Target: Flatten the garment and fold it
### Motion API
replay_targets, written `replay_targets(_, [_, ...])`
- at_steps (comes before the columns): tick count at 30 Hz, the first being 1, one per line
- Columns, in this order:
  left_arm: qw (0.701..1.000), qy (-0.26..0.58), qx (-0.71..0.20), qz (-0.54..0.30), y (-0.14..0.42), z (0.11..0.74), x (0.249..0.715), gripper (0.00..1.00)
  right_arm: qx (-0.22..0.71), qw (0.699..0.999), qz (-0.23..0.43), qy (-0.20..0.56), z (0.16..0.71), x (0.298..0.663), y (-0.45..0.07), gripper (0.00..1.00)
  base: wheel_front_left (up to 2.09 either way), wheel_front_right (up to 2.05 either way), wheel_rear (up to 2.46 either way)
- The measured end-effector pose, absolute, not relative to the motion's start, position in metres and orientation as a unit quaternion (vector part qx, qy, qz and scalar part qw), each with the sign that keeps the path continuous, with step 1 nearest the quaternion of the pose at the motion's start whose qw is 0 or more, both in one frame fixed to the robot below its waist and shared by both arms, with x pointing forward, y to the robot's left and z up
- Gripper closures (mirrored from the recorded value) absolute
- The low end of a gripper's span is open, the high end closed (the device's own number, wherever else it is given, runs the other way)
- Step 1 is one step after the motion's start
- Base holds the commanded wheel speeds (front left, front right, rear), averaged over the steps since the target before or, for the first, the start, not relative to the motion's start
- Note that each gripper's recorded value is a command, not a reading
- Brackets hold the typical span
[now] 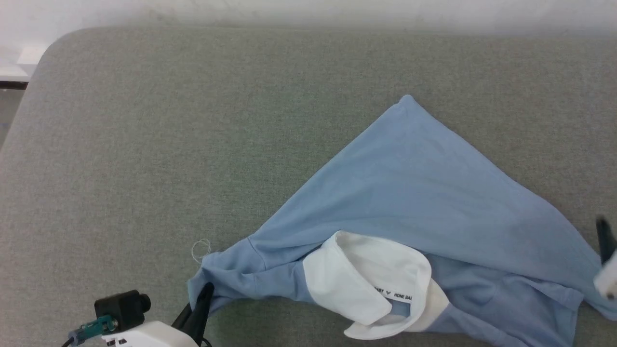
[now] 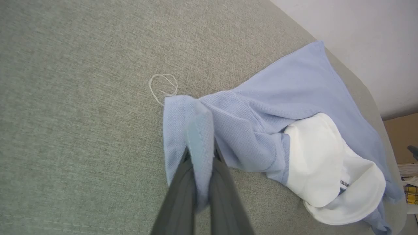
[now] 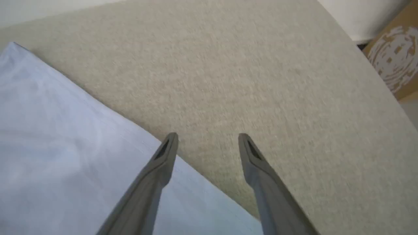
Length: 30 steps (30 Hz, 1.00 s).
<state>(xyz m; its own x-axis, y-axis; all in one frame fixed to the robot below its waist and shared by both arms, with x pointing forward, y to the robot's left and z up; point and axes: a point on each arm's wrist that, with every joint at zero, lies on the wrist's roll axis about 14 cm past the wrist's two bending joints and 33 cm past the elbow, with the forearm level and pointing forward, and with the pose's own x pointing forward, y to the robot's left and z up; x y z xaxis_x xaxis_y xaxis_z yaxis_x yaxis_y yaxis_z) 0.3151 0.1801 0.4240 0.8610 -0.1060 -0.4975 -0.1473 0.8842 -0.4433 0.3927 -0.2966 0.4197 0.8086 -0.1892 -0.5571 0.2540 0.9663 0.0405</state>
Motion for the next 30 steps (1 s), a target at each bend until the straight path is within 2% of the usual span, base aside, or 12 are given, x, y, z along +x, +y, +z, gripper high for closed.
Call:
replay_targets(5, [0.932, 0.269, -0.241, 0.014, 0.180, 0.420, 0.316, 1.00, 0.018, 0.990, -0.010, 0.142, 0.479, 0.459, -0.243, 0.00, 0.00, 0.00, 0.00])
replay_targets(8, [0.932, 0.266, -0.244, 0.012, 0.180, 0.420, 0.321, 1.00, 0.006, 0.995, 0.054, 0.083, 0.504, 0.489, -0.206, 0.00, 0.00, 0.00, 0.00])
replay_targets(11, [0.931, 0.269, -0.247, 0.017, 0.181, 0.416, 0.324, 1.00, -0.011, 0.990, 0.122, 0.063, 0.512, 0.513, -0.163, 0.00, 0.00, 0.00, 0.00])
replay_targets(15, [0.928, 0.272, -0.253, 0.017, 0.180, 0.412, 0.328, 1.00, -0.038, 0.978, 0.185, 0.089, 0.500, 0.540, -0.122, 0.00, 0.00, 0.00, 0.00])
replay_targets(20, [0.927, 0.271, -0.257, 0.029, 0.184, 0.407, 0.330, 1.00, -0.063, 0.960, 0.220, 0.161, 0.475, 0.569, -0.091, 0.00, 0.00, 0.00, 0.00])
replay_targets(26, [0.922, 0.278, -0.265, 0.051, 0.191, 0.396, 0.326, 1.00, -0.072, 0.930, 0.240, 0.270, 0.433, 0.582, -0.067, 0.00, 0.00, 0.00, 0.00])
replay_targets(27, [0.922, 0.278, -0.265, 0.051, 0.191, 0.396, 0.326, 1.00, -0.072, 0.930, 0.240, 0.270, 0.433, 0.582, -0.067, 0.00, 0.00, 0.00, 0.00])
replay_targets(30, [0.919, 0.283, -0.268, 0.061, 0.194, 0.389, 0.324, 1.00, -0.084, 0.906, 0.237, 0.339, 0.403, 0.583, -0.065, 0.00, 0.00, 0.00, 0.00])
